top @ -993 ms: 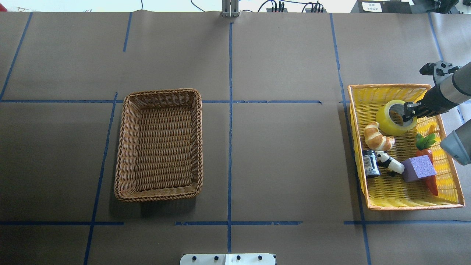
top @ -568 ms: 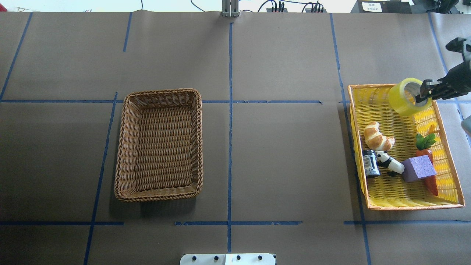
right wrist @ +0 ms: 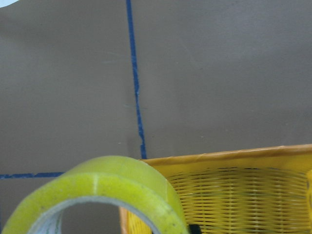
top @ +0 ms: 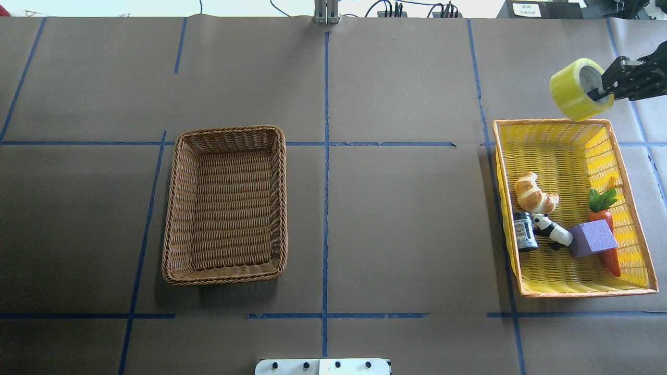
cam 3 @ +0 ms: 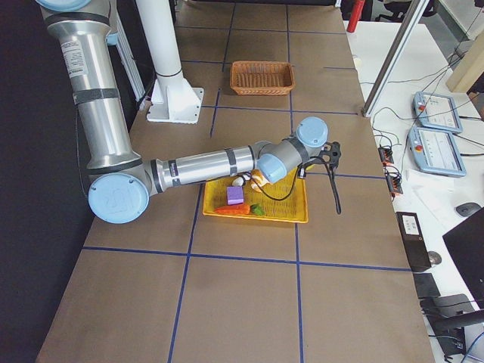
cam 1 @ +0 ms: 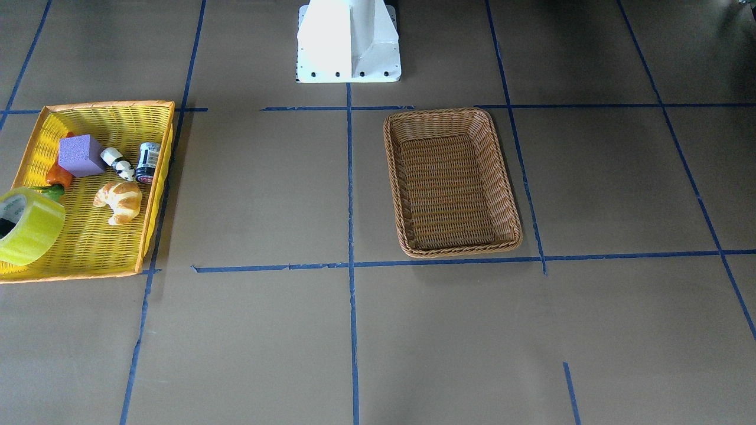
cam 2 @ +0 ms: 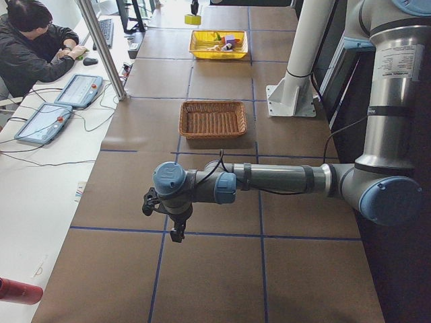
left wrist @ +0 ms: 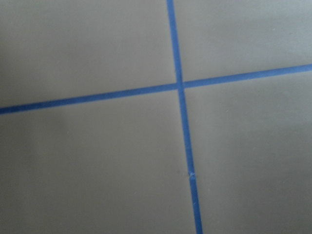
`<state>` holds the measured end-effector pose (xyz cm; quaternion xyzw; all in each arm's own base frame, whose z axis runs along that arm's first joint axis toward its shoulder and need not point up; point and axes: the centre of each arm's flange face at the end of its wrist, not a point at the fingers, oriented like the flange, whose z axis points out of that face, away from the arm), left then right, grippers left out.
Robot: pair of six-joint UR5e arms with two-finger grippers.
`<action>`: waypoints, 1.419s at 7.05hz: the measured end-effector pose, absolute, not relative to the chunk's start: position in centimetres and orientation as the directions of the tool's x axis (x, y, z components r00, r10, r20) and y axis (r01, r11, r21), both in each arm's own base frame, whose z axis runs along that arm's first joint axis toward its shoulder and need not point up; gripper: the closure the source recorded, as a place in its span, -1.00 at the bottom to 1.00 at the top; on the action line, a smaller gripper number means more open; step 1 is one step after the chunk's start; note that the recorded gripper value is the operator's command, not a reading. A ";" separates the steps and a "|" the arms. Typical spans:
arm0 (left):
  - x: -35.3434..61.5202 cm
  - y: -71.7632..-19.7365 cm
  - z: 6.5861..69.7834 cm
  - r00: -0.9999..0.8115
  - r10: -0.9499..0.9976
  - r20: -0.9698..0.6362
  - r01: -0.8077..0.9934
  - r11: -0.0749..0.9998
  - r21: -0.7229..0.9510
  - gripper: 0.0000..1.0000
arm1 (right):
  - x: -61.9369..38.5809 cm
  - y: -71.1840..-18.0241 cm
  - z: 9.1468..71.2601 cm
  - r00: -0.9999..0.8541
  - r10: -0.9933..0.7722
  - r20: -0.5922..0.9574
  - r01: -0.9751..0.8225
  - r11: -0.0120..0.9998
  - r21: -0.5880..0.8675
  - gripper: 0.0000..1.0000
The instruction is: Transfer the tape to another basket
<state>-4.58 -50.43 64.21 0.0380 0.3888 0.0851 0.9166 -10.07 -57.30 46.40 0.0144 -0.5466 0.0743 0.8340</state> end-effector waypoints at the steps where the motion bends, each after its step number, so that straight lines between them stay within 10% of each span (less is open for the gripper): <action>1: -2.7 -51.5 62.3 0.676 0.224 -0.702 -0.152 0.975 0.165 -1.00 | -11.1 -56.8 43.9 0.364 0.117 0.924 -0.133 0.988 -0.073 1.00; 10: 26.8 -47.3 32.9 0.268 -0.098 -0.958 0.087 0.993 -0.077 -1.00 | -32.3 -43.9 29.4 -0.080 0.224 0.971 -0.190 0.953 -0.236 0.97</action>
